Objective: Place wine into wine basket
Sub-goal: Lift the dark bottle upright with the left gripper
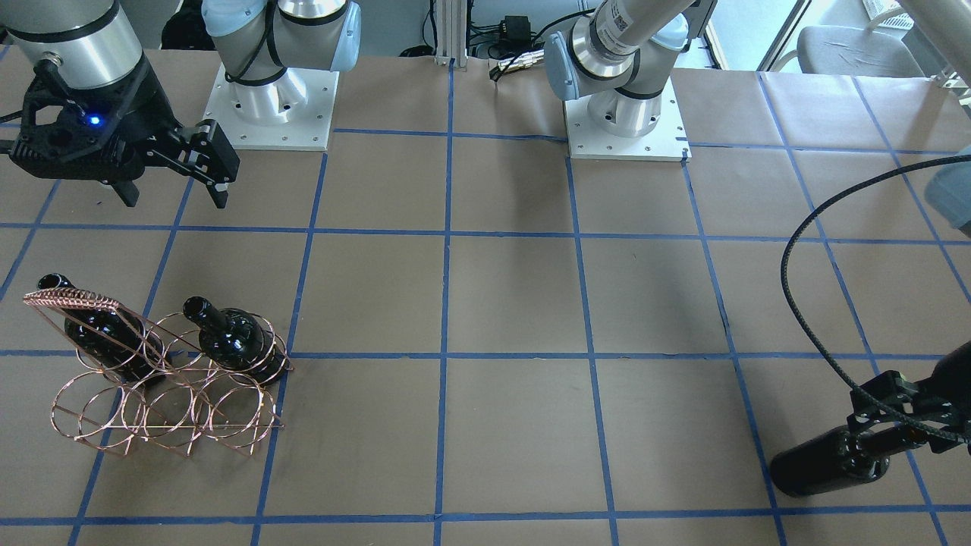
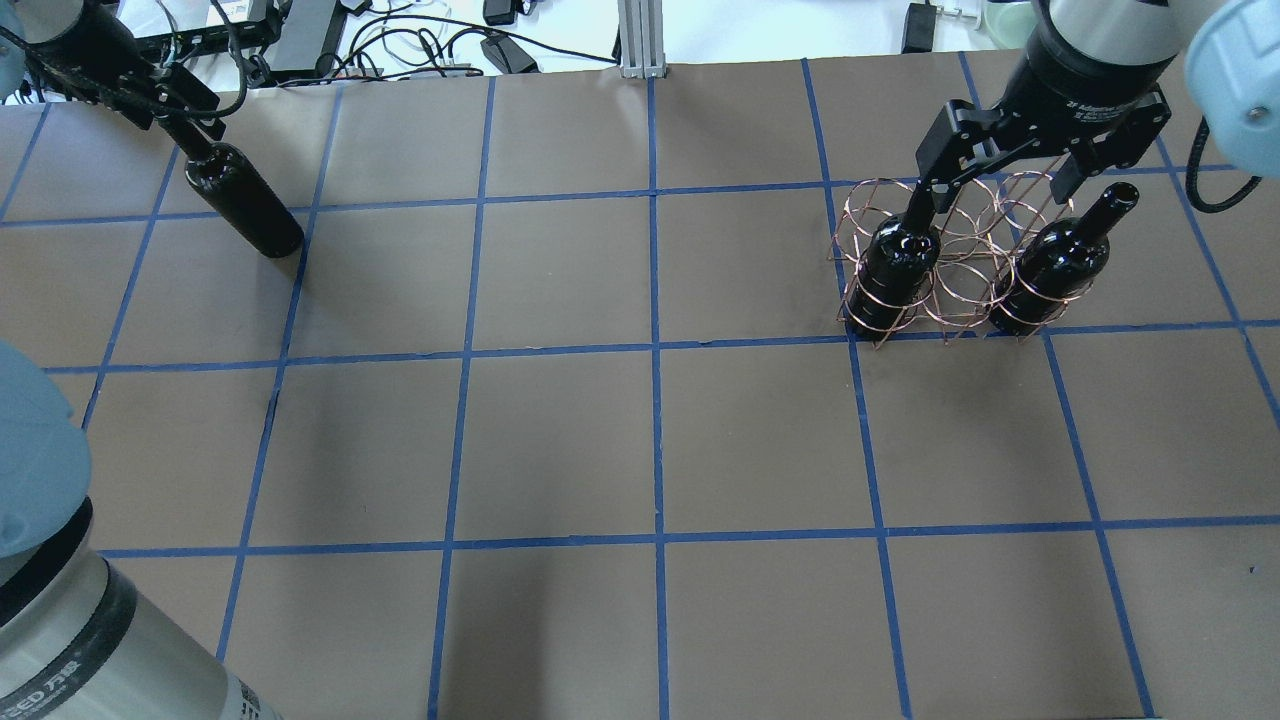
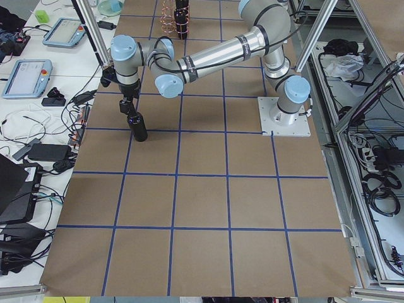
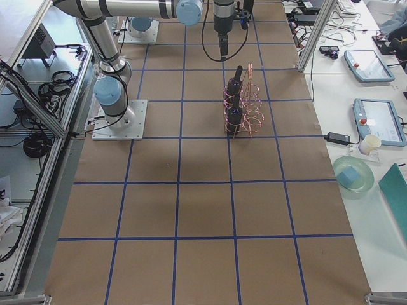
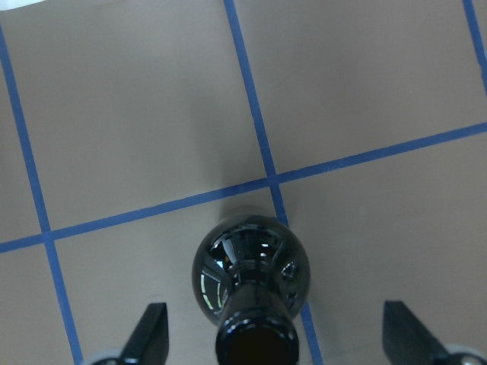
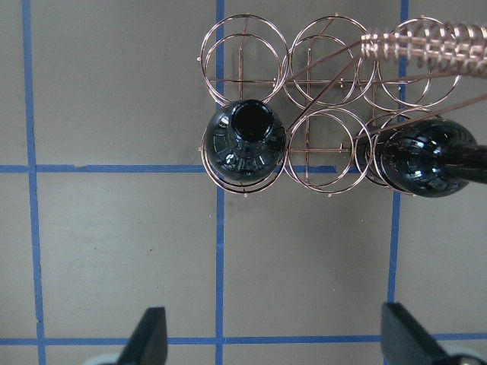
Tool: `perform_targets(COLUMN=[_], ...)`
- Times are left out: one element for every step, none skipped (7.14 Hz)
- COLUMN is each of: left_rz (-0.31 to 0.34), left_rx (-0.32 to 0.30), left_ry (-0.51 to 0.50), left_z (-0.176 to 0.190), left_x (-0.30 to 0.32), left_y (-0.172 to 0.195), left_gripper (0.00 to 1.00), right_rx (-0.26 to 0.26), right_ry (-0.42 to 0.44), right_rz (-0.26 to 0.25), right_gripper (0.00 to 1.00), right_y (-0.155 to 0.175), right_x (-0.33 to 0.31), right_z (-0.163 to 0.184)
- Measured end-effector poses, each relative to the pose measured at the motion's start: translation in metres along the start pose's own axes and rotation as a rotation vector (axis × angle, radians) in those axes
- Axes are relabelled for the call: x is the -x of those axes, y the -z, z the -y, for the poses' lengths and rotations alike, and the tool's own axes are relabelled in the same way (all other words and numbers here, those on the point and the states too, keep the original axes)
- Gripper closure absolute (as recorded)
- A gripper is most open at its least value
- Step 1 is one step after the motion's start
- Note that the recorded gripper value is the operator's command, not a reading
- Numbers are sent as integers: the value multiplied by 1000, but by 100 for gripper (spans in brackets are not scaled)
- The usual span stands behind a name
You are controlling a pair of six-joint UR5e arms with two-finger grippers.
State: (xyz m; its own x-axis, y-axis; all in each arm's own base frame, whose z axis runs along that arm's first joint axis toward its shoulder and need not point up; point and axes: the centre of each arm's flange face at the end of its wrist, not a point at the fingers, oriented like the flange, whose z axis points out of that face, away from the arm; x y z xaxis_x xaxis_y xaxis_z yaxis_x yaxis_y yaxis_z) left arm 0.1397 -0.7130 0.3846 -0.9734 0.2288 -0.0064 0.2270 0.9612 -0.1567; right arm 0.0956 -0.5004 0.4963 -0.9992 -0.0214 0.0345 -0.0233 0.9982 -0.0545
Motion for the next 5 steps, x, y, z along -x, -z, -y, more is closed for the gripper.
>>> perform_targets(left_rz=[0,-1,0,-1,-1], left_rx=[1,1,1,2,4], left_ry=[0,1,0,0,0], left_z=[2,2,3,3,3], left_x=[2,2,3,3,3], left_y=[-4,-5,-6,-7,-8], left_gripper=[19,33,34,34,56], right_rx=[0,1,2,3,3], right_ry=[1,2,2,2,3], right_rz=[1,1,2,3,2], right_gripper=[0,0,0,0,0], right_y=[0,0,-1,-1,-1], right_x=[0,0,0,0,0], right_z=[0,0,0,0,0])
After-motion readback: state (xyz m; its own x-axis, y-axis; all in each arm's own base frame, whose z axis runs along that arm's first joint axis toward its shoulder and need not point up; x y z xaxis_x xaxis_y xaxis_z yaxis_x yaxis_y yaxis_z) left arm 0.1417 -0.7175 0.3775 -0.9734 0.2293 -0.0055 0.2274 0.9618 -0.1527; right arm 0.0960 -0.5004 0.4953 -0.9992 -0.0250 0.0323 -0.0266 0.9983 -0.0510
